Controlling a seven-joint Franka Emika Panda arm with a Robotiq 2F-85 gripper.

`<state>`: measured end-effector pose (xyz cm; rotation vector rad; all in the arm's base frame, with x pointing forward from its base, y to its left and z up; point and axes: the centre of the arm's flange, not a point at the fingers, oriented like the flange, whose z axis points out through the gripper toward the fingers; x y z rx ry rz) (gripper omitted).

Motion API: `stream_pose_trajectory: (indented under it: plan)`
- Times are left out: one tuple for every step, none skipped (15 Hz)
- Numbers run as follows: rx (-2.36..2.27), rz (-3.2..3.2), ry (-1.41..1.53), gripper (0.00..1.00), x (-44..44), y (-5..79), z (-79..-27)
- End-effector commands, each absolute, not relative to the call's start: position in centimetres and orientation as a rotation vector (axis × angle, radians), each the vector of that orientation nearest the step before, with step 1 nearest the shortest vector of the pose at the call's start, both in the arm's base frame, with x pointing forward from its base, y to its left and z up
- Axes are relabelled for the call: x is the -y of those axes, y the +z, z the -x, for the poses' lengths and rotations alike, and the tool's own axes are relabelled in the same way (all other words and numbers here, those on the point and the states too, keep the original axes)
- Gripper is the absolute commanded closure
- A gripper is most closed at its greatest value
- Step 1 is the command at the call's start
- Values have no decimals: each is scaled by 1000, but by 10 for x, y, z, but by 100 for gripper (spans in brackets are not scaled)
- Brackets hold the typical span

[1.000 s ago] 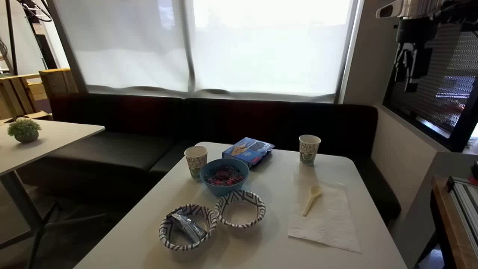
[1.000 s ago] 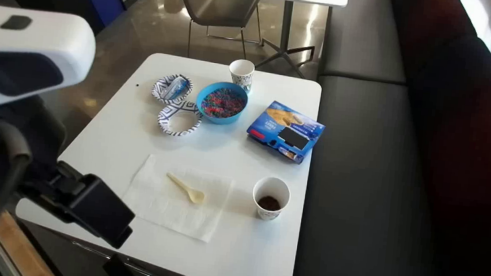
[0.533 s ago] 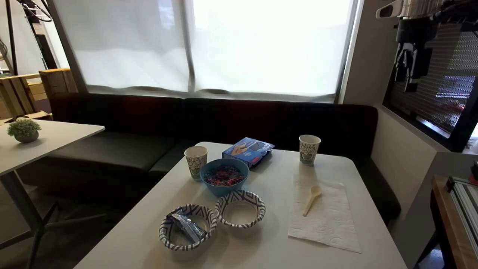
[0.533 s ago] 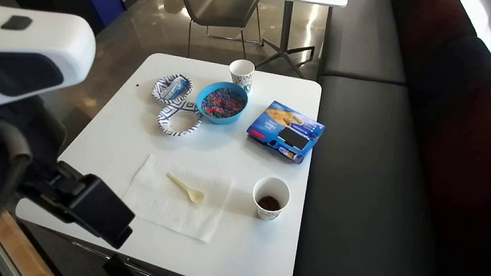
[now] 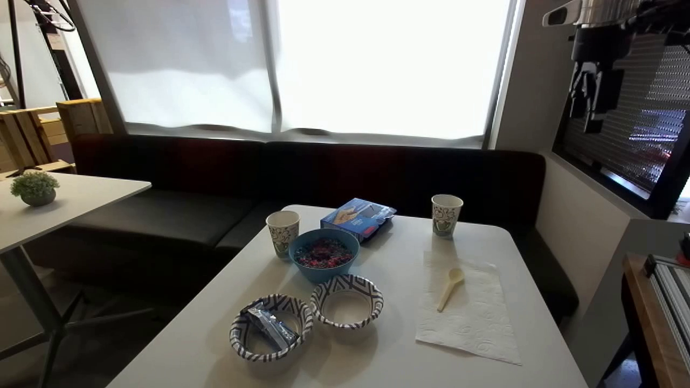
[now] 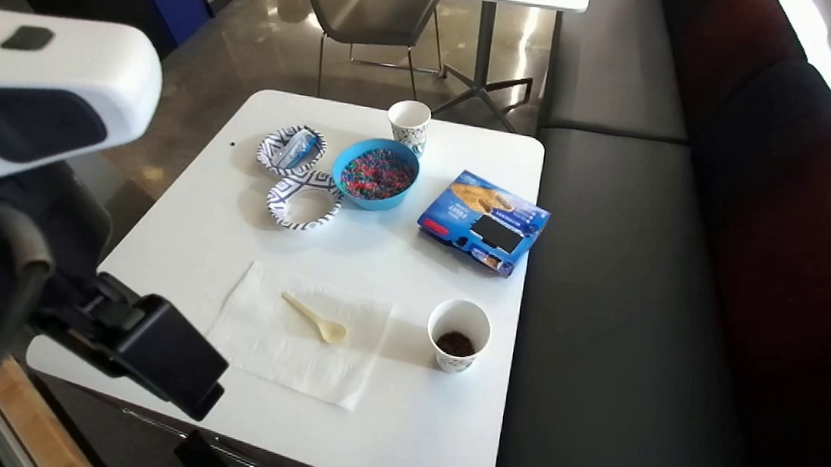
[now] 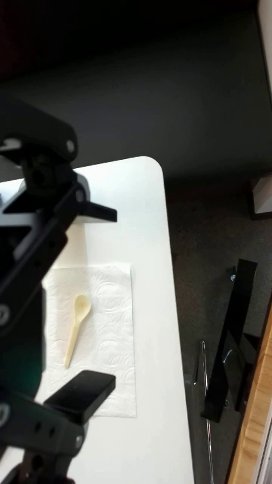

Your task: Empty the contents of the cup on the right into the empty bowl

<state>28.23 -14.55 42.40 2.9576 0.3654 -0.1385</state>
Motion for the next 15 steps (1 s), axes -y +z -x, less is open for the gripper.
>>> stream_pose_trajectory:
  plan:
    - [-365, -2958, -139, 0, 145, 424, -282]
    - [-365, -2958, -139, 0, 145, 424, -282]
    - [-365, -2958, -139, 0, 145, 424, -282]
    - [-344, -2969, -137, 0, 146, 420, -289]
    - [-303, -2994, -131, 0, 146, 415, -300]
    - [-295, -3009, -57, 0, 147, 411, -309]
    - [-213, -3040, -40, 0, 146, 409, -319]
    - [-193, -3053, 23, 0, 148, 404, -330]
    - [-164, -3073, 64, 0, 150, 399, -339]
    - [-132, -3093, 92, 0, 153, 394, -350]
    - [-107, -3107, 116, 0, 157, 388, -359]
    - [-79, -3109, 147, 0, 161, 381, -369]
    - [-40, -3121, 146, 0, 167, 372, -379]
    - [-13, -3124, 159, 0, 172, 365, -389]
    - [22, -3134, 165, 0, 178, 355, -399]
